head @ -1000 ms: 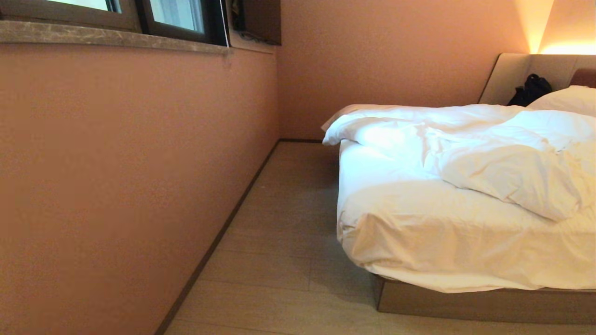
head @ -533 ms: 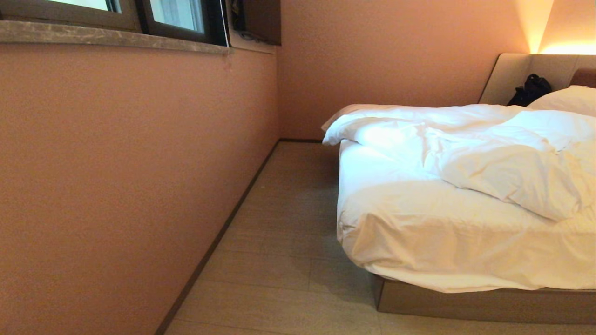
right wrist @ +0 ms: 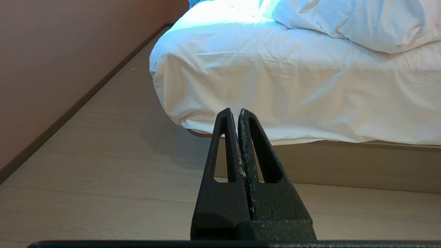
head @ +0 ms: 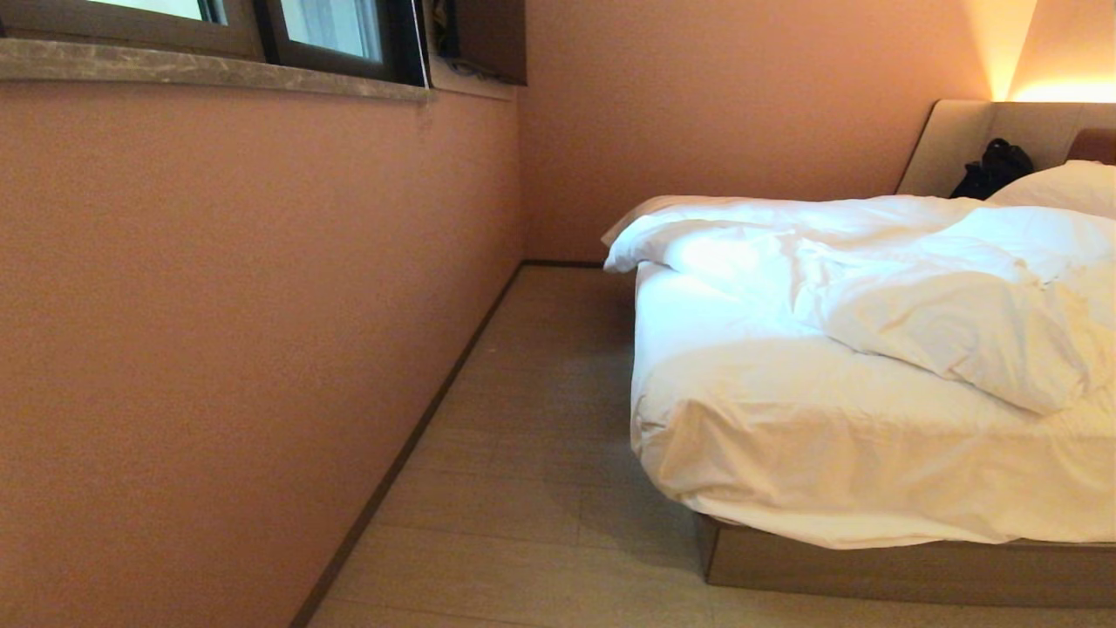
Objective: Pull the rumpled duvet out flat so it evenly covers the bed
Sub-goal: Hold the folded corner of the quilt
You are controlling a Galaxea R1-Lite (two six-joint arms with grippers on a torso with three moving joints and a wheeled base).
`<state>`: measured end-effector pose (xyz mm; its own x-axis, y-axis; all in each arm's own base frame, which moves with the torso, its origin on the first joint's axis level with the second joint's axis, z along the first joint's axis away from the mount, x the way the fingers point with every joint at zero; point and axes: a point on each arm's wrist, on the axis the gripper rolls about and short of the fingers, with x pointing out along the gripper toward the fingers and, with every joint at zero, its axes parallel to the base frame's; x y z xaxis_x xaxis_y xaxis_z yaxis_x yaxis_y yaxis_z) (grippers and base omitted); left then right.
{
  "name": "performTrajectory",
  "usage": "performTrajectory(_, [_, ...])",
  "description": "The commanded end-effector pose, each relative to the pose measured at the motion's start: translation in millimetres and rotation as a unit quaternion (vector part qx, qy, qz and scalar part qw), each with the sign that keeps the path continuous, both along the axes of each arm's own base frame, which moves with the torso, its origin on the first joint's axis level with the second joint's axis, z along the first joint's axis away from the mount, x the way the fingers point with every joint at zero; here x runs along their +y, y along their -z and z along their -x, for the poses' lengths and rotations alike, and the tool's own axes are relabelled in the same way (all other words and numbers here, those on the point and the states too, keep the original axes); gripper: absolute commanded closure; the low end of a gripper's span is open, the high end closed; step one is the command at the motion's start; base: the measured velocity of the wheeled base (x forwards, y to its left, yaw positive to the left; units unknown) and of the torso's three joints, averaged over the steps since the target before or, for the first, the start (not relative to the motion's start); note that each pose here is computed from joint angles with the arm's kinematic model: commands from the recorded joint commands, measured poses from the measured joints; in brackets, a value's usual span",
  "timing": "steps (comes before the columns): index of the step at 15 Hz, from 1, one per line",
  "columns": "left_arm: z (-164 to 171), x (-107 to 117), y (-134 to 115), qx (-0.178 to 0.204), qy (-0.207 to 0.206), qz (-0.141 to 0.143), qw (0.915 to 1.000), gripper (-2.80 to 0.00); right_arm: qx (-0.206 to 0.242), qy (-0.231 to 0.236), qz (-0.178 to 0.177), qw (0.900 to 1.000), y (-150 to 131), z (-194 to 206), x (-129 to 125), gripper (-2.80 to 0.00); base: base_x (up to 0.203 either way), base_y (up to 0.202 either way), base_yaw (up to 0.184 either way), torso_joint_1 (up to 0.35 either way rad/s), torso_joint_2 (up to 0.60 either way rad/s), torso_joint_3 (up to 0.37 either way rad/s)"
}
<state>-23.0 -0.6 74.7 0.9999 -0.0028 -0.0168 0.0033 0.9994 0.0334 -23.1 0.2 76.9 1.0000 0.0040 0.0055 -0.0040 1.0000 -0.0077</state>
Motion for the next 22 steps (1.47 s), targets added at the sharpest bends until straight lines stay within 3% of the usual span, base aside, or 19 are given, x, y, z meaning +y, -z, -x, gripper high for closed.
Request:
performTrajectory(1, [0.0, 0.0, 0.2, 0.0, 0.0, 0.001, 1.0, 0.0, 0.0, 0.0, 0.0, 1.0, 0.0, 0.0, 0.0, 0.0, 0.0, 0.0, 0.0, 0.0, 0.0, 0.0])
performTrajectory(5, [0.0, 0.0, 0.2, 0.0, 0.0, 0.001, 1.0, 0.0, 0.0, 0.0, -0.001, 1.0, 0.3, -0.1, 0.0, 0.0, 0.0, 0.0, 0.0, 0.0, 0.0, 0.0])
performTrajectory(12, [0.0, 0.1, -0.1, 0.001, -0.003, 0.008, 1.0, 0.0, 0.0, 0.0, -0.002, 1.0, 0.5, -0.2, 0.0, 0.0, 0.159, 0.0, 0.0, 0.005, 0.0, 0.001])
performTrajectory(19, [0.0, 0.0, 0.2, 0.0, 0.0, 0.001, 1.0, 0.0, 0.0, 0.0, -0.003, 1.0, 0.5, -0.2, 0.0, 0.0, 0.0, 0.0, 0.0, 0.0, 0.0, 0.0])
performTrajectory(22, [0.0, 0.1, 0.0, -0.001, -0.002, 0.015, 0.9999, 0.0, 0.0, 0.0, -0.002, 1.0, 0.5, -0.2, 0.0, 0.0, 0.0, 0.0, 0.0, 0.0, 0.0, 0.0])
